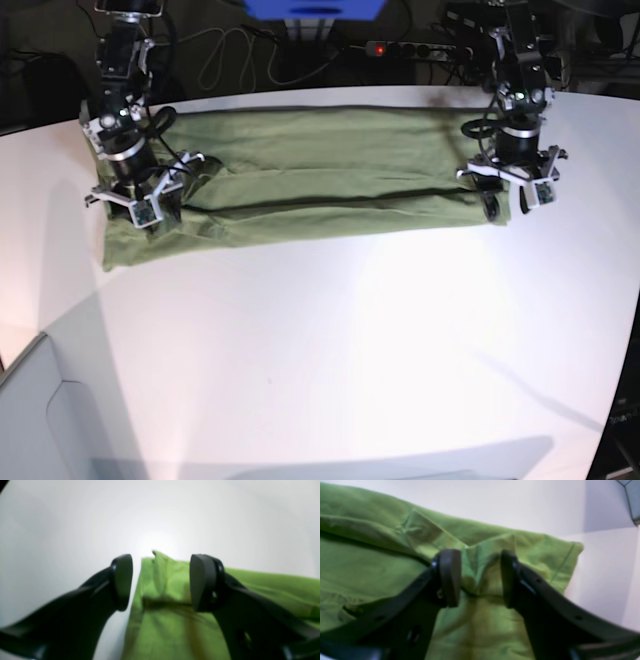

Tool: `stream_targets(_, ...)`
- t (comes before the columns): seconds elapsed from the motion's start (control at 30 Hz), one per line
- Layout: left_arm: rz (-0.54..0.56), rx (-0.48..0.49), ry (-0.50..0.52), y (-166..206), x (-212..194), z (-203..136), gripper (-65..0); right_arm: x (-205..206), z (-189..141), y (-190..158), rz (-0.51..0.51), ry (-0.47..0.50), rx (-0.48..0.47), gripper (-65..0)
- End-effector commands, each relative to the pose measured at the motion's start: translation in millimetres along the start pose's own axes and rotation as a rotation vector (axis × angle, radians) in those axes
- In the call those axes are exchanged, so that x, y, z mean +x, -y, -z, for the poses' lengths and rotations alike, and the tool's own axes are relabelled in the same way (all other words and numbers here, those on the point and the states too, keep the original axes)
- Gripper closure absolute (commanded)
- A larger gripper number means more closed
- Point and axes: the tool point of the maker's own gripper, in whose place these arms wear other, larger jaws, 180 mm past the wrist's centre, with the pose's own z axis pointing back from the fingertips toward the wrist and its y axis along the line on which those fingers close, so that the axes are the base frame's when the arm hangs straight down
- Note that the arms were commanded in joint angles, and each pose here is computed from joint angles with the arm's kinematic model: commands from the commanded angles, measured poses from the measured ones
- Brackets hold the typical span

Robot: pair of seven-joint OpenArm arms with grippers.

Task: Fold the T-shirt properly
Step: 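Open the left gripper and release the hem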

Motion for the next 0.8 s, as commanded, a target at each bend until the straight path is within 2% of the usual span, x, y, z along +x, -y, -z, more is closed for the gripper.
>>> stream_targets(0.0,0.003,0.020,0.069,-7.6,21.8,0.1,-33.4,18.5,-2.6,7.9,-0.010,0.061,-0.019,-26.9)
stream_targets(0.13,-0.014,0.054,0.103,-20.2,36.9,9.3,-32.9,18.5,-2.5,7.5,-0.009,0.061,-0.019,-26.9)
stream_targets(0.43,-0.019,-0.006,0.038,3.9,17.3,39.1,-32.8,16.9,-1.2,5.6,-0.005,0.057,-0.014,-26.9)
stream_targets(0.7,-0.032,0.000,0.017,3.2,8.4,41.6,-32.4,15.7,-1.9,7.6,-0.009,0.054,-0.017,-26.9)
stream_targets(0.77,-0.033,0.000,0.016,3.6,8.1,41.6,-28.4,17.0,-1.4,7.7,-0.008,0.057,-0.018,-26.9)
